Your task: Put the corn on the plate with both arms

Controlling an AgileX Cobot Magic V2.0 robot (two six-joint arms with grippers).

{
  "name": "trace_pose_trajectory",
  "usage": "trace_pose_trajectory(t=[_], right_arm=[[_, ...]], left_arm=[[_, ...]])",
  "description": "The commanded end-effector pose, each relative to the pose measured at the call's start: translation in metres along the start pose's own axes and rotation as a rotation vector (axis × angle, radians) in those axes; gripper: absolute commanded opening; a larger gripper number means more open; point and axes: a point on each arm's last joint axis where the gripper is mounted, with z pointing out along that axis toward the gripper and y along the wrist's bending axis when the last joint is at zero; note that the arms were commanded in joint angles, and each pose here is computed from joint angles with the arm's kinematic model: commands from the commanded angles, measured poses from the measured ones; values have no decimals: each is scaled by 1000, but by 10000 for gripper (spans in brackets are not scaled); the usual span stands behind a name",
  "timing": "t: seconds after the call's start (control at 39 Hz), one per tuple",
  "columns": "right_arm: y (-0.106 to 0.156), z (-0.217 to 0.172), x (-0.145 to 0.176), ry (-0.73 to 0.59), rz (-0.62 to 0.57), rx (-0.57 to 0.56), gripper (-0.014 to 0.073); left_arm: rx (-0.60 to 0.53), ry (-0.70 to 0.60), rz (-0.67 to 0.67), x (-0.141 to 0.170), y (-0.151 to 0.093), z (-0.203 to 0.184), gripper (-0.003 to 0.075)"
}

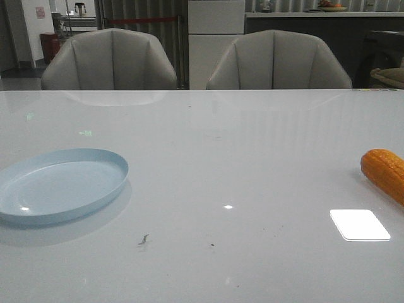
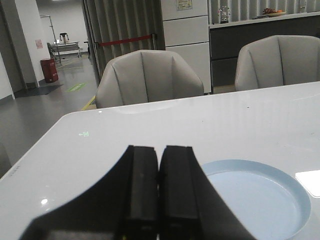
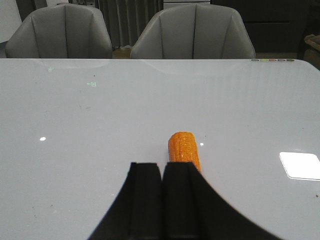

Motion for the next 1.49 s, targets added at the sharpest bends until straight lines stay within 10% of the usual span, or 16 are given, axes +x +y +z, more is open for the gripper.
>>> trace_pose_trajectory(t=[0.0,1.08,1.46], right_arm=[[0,-4,-16,-133,-9,5,67],[0,-5,-24,-220,-9,10,67],[6,-31,-115,-391,82,-28,67]], left_arm=[[-8,-92,-7,-3,0,-1,94],[-21,-235,-7,-17,1,-4,94],[-48,-417,-4,-100,14,-14,94]])
